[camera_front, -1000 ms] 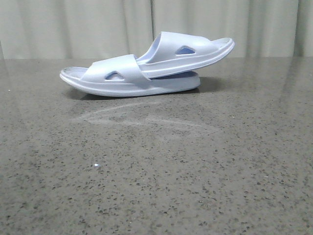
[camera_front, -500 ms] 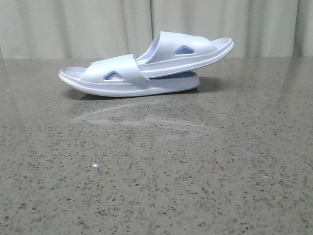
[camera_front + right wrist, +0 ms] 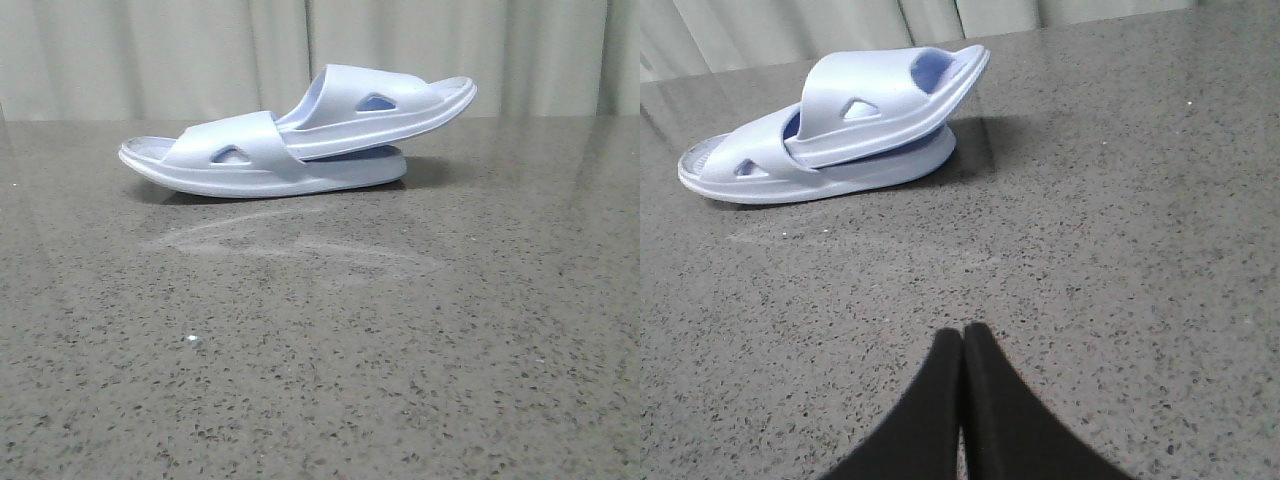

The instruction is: Insert blue slippers together front up

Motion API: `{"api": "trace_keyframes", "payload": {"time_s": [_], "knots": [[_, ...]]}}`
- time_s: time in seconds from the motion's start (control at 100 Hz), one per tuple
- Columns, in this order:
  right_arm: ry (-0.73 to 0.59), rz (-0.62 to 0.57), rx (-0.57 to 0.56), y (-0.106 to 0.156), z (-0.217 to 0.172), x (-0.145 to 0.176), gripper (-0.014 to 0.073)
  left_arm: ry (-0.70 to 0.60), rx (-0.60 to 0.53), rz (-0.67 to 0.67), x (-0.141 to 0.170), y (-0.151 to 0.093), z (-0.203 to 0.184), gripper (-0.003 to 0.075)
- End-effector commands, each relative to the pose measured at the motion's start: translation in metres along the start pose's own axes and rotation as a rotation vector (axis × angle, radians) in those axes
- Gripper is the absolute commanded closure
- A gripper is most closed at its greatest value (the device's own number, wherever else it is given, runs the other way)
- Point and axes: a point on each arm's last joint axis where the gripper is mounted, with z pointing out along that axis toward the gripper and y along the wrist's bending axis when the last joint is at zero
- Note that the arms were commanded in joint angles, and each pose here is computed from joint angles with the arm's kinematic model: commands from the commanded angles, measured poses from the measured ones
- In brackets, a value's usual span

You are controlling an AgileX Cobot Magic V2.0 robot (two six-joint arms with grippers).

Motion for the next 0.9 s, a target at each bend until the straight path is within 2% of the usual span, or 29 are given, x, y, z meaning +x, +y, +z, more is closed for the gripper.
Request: {"api": "trace_keyframes", "payload": {"time_s": [0.0,0.68,0.89], "knots": [[-0.085,0.009,0.02,-0.001,-0.002,-0.014,0.0684,-0.09,-0.011,-0.023,-0.005,0.001,-0.002,0.0705],[-0.09,0.009,0.022,-0.001,-0.002,-0.014,0.0684,-0.09,-0.011,-0.023,-0.005,0.001,-0.002,0.0705],[-0.28,-0.19,0.161,-0.012,-0.004,-0.028,0.0684,-0.09,-0.011,-0.023,-0.005,0.001,-0.002,0.0705]]}}
